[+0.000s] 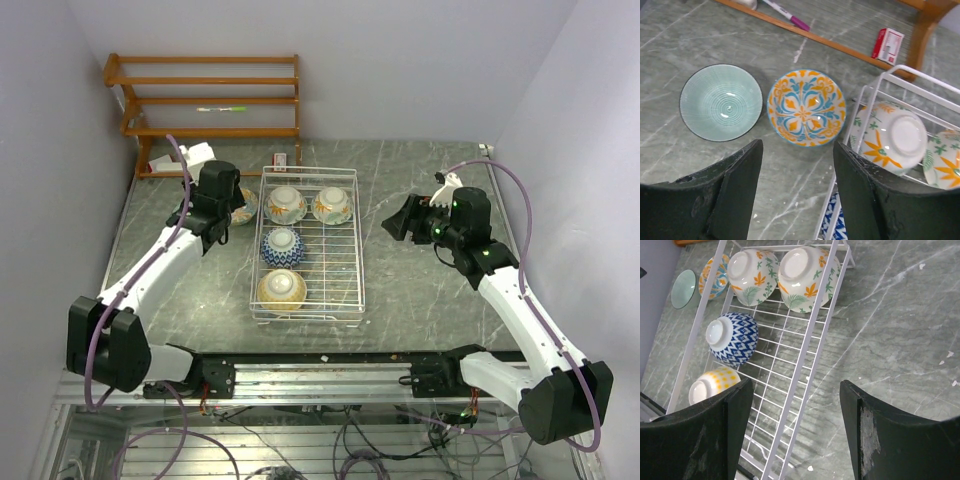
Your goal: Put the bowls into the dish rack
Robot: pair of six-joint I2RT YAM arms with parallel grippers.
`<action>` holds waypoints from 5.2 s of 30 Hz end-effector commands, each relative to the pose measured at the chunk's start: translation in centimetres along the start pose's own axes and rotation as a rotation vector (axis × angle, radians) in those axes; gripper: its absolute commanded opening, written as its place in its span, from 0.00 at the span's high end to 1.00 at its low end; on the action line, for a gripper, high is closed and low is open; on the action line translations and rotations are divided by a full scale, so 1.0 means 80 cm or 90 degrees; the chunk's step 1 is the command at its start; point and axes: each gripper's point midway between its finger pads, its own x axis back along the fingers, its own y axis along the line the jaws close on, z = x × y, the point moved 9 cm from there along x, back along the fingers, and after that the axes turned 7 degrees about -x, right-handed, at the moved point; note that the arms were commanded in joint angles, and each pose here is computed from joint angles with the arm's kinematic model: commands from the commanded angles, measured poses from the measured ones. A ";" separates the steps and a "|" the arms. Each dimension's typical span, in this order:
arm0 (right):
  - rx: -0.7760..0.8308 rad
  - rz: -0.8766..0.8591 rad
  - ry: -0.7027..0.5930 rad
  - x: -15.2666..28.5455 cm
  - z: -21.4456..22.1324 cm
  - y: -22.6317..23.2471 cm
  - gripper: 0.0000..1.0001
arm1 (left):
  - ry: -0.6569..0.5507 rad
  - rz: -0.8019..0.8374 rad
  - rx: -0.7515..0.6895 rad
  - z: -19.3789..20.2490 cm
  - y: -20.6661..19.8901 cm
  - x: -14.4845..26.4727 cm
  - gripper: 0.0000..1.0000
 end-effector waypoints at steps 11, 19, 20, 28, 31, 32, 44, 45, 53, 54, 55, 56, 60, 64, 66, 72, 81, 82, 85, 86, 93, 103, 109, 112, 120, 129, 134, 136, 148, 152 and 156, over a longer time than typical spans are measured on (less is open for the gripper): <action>0.004 -0.001 0.004 0.000 0.006 -0.005 0.30 | 0.011 -0.034 0.012 0.005 0.016 -0.088 0.33; -0.003 0.011 0.010 -0.008 0.010 -0.012 0.30 | 0.062 0.014 0.004 0.023 0.031 -0.124 0.34; -0.006 0.009 0.013 -0.011 0.011 -0.013 0.31 | 0.064 0.009 0.005 0.028 0.033 -0.124 0.34; -0.014 0.000 0.030 -0.022 0.014 -0.015 0.31 | 0.037 -0.093 0.050 0.030 0.065 -0.110 0.34; -0.012 0.004 0.029 -0.021 0.015 -0.016 0.31 | 0.032 -0.130 0.073 0.027 0.074 -0.112 0.33; -0.011 0.007 0.028 -0.020 0.015 -0.017 0.31 | 0.035 -0.134 0.080 0.027 0.078 -0.115 0.34; -0.006 0.012 0.034 -0.028 0.014 -0.020 0.31 | 0.064 -0.124 0.117 0.031 0.080 -0.153 0.35; -0.005 0.011 0.034 -0.029 0.013 -0.020 0.31 | 0.065 -0.119 0.118 0.031 0.078 -0.156 0.36; -0.002 0.019 0.044 -0.036 0.016 -0.025 0.31 | 0.082 -0.113 0.135 0.048 0.073 -0.183 0.37; -0.001 0.018 0.046 -0.037 0.016 -0.025 0.31 | 0.084 -0.113 0.136 0.050 0.073 -0.186 0.37; -0.002 0.018 0.048 -0.037 0.017 -0.025 0.31 | 0.086 -0.113 0.136 0.052 0.072 -0.189 0.37; -0.002 0.018 0.049 -0.038 0.017 -0.026 0.31 | 0.089 -0.115 0.137 0.054 0.073 -0.192 0.37; -0.004 0.020 0.050 -0.039 0.019 -0.027 0.31 | 0.098 -0.119 0.134 0.062 0.074 -0.197 0.38; -0.008 0.020 0.052 -0.040 0.021 -0.028 0.31 | 0.100 -0.124 0.132 0.067 0.077 -0.194 0.45; -0.009 0.019 0.050 -0.039 0.021 -0.028 0.31 | 0.102 -0.126 0.129 0.069 0.079 -0.191 0.49; -0.011 0.019 0.044 -0.034 0.020 -0.025 0.31 | 0.095 -0.124 0.134 0.071 0.083 -0.175 0.71; -0.010 0.021 0.029 -0.018 0.018 -0.020 0.31 | 0.081 -0.123 0.134 0.071 0.093 -0.148 0.93; -0.011 0.021 0.027 -0.016 0.018 -0.019 0.31 | 0.074 -0.122 0.135 0.068 0.094 -0.141 0.93; -0.011 0.021 0.024 -0.013 0.018 -0.018 0.31 | 0.048 -0.111 0.139 0.052 0.097 -0.118 0.93; -0.012 0.019 0.023 -0.012 0.017 -0.018 0.31 | 0.035 -0.105 0.144 0.044 0.096 -0.108 0.93; -0.019 0.010 0.018 -0.004 0.017 -0.012 0.31 | -0.064 -0.006 0.200 -0.021 0.089 -0.030 0.93; -0.022 0.018 -0.010 0.010 0.004 -0.004 0.31 | -0.126 0.396 0.318 -0.060 -0.015 0.077 0.93; -0.033 0.020 -0.019 0.012 0.002 -0.002 0.31 | -0.134 0.621 0.370 -0.061 -0.092 0.122 0.93; -0.035 0.024 -0.022 0.013 0.002 -0.002 0.31 | -0.133 0.696 0.387 -0.057 -0.122 0.134 0.93; -0.030 0.042 -0.035 0.020 -0.003 -0.004 0.31 | -0.038 0.804 0.450 -0.003 -0.190 0.137 0.93; -0.029 0.053 -0.038 0.024 0.000 -0.008 0.31 | 0.041 0.793 0.454 0.059 -0.221 0.134 0.93; -0.030 0.052 -0.037 0.025 0.001 -0.009 0.31 | 0.064 0.777 0.446 0.081 -0.227 0.125 0.93; -0.029 0.053 -0.038 0.026 0.001 -0.009 0.31 | 0.072 0.769 0.442 0.089 -0.228 0.122 0.93; -0.029 0.056 -0.036 0.024 0.003 -0.012 0.31 | 0.109 0.707 0.418 0.141 -0.222 0.094 0.93; -0.029 0.060 -0.036 0.024 0.004 -0.014 0.31 | 0.122 0.663 0.406 0.158 -0.214 0.085 0.93; -0.031 0.059 -0.032 0.022 0.005 -0.015 0.32 | 0.130 0.653 0.408 0.169 -0.211 0.080 0.93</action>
